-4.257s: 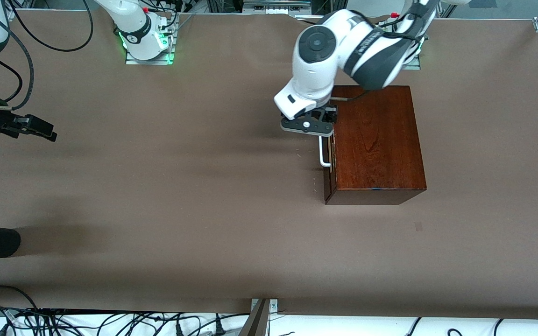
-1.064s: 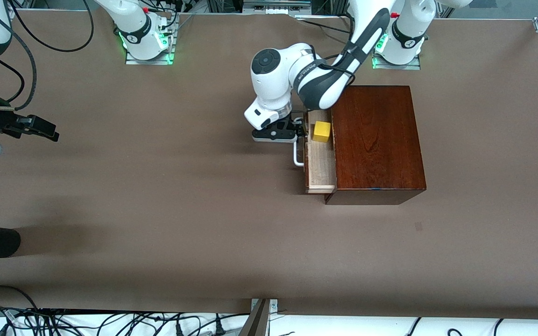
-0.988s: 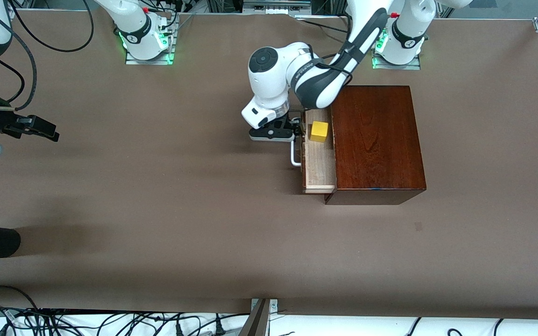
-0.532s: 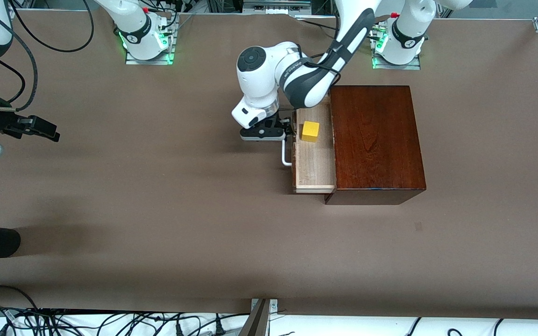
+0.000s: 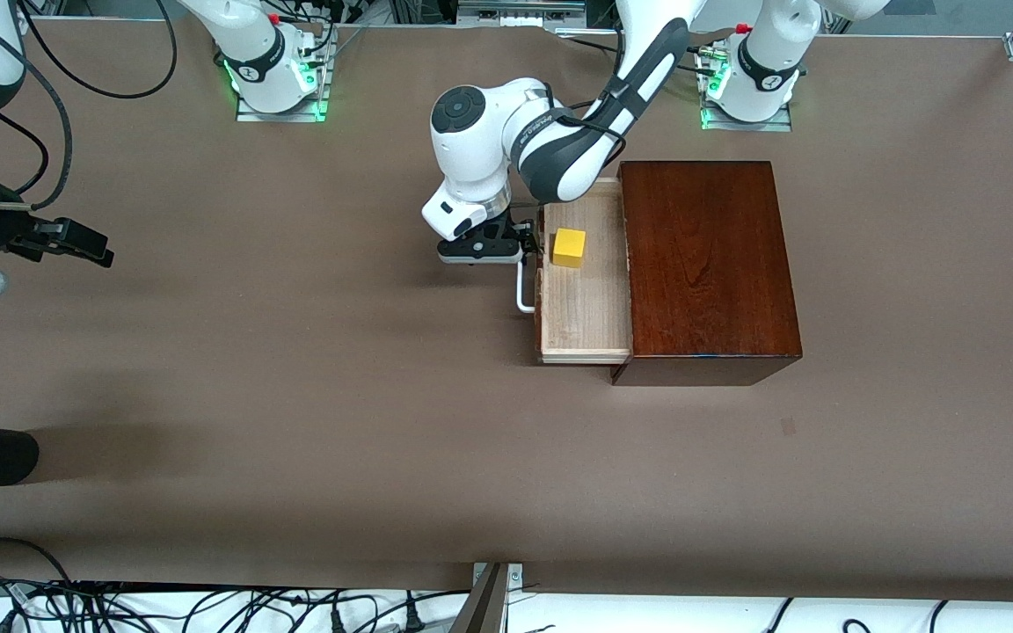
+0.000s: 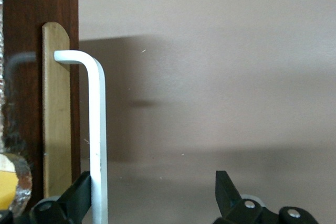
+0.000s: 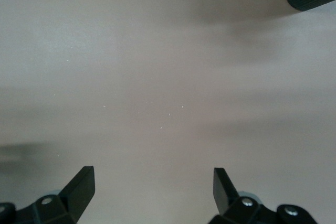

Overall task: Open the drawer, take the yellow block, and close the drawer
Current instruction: 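Pull the handle with the left gripper to slide the drawer open, then release the handle and raise the left gripper while the right gripper approaches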

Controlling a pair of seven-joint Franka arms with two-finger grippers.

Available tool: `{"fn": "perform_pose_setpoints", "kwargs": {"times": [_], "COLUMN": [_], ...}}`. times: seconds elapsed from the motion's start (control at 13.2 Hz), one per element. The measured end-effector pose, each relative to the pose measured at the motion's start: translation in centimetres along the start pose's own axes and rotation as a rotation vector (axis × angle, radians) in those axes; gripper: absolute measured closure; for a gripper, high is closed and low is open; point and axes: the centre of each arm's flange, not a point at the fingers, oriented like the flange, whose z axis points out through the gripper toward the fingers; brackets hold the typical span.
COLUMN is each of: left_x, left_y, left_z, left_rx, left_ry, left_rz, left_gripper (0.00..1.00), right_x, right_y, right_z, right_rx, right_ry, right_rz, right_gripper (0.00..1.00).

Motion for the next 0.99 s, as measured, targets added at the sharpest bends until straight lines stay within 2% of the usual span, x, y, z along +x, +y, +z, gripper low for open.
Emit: {"fn": "perform_pose_setpoints", "kwargs": {"times": [0.23,0.61,0.76,0.99], "left_x": [0.0,0.7,2.2,6.8], "left_y": [0.6,-1.7,-4.2,-11.7], "left_z": [-2.3,-6.3,-9.7,-14.6], "left_rx": [-0.015,0.043,0.018,-0.032], "left_ry": [0.001,-0.026,-0.077,-0.129], "left_rz": [-0.005,-0.027,-0.09,-0.161], "left_gripper": [0.0,0.0,0.0,0.0], "right_x": [0.0,-0.3,-0.5,-0.8], "right_y": [-0.1,-2.9,-4.7,-7.3], "right_z": [-0.1,0.0,-0.1,-0.2], "right_rx": [0.0,0.004,0.006,0.009], "right_ry": [-0.002,-0.007,-0.006,-0.008], "right_rz": [-0.002,-0.05,-0.082,-0.129], "right_gripper": [0.0,0.0,0.0,0.0]}}
